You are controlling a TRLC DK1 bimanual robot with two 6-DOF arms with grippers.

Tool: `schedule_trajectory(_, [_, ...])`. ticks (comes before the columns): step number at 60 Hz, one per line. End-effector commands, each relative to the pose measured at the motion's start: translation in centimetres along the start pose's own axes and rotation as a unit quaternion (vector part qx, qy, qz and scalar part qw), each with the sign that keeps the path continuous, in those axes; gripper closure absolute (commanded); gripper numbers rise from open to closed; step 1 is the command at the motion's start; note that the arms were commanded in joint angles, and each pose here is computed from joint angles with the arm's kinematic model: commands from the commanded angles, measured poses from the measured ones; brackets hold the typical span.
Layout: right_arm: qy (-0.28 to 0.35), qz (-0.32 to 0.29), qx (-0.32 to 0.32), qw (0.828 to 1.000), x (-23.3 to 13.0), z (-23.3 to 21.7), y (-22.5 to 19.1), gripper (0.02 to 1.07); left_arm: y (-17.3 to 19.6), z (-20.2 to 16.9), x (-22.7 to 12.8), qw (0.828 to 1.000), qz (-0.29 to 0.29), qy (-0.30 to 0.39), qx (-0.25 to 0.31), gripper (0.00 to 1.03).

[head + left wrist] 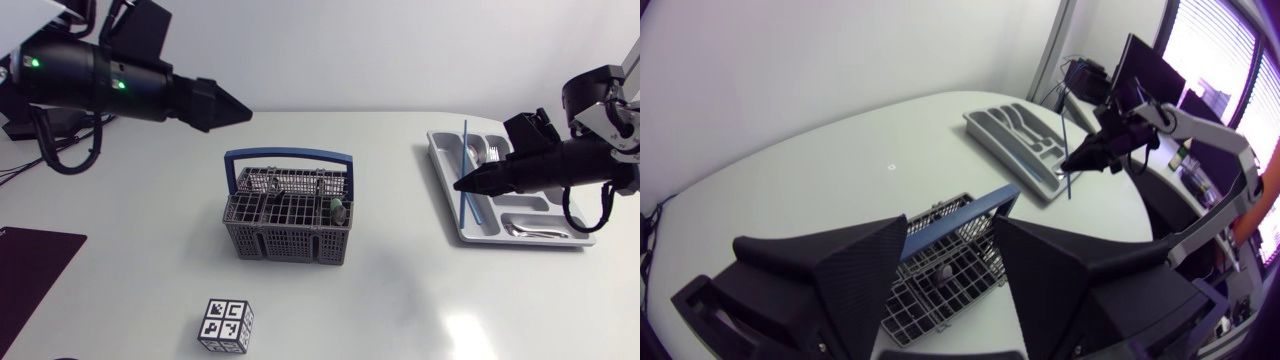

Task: Transfer all utensils from the basket to the drawer tray.

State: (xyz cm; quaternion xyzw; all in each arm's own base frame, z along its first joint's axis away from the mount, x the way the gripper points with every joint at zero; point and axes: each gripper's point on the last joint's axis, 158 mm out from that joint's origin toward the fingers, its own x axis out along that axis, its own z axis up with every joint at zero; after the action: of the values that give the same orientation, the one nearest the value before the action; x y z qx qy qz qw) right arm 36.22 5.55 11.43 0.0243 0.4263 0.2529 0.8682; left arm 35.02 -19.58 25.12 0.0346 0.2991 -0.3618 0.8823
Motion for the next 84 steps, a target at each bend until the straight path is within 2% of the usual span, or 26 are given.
schedule_trajectory(1, [0.007,-0.025,0.02,0.999,0.8,0.4,-3.1,1.02,-0.9,-1.9,0.5,0.999,0.01,0.024,0.033,0.41])
schedule_trajectory(17, [0.047,-0.121,0.071,0.989,3.5,-0.6,-10.9,1.01,-1.0,-4.8,2.0,0.994,0.059,0.07,0.062,0.41])
schedule_trajectory(35, [0.086,-0.168,0.106,0.976,5.9,-1.8,-14.6,0.98,-2.1,-6.9,3.1,0.985,0.087,0.12,0.091,0.41])
schedule_trajectory(40, [0.093,-0.174,0.11,0.974,6.3,-2.0,-14.8,0.89,-2.4,-7.5,3.7,0.982,0.092,0.132,0.099,0.41])
schedule_trajectory(43, [0.096,-0.175,0.111,0.974,6.4,-2.2,-14.8,0.77,-2.5,-7.8,3.9,0.98,0.096,0.139,0.103,0.41])
schedule_trajectory(47, [0.102,-0.179,0.111,0.972,6.5,-2.4,-14.6,0.55,-2.7,-8.2,4.0,0.977,0.103,0.145,0.113,0.41])
schedule_trajectory(51, [0.108,-0.181,0.109,0.971,6.4,-2.7,-14.4,0.36,-2.5,-8.5,4.0,0.974,0.116,0.151,0.122,0.41])
schedule_trajectory(57, [0.118,-0.188,0.102,0.97,6.1,-2.9,-13.9,0.2,-2.2,-8.9,3.9,0.97,0.132,0.16,0.129,0.41])
schedule_trajectory(66, [0.129,-0.196,0.102,0.967,5.6,-2.6,-12.2,0.17,-2.1,-9.4,4.2,0.962,0.162,0.17,0.142,0.41])
schedule_trajectory(84, [0.118,-0.185,0.059,0.974,5.1,-1.2,-6.9,0.17,-2.4,-11.1,6.0,0.953,0.182,0.184,0.156,0.41])
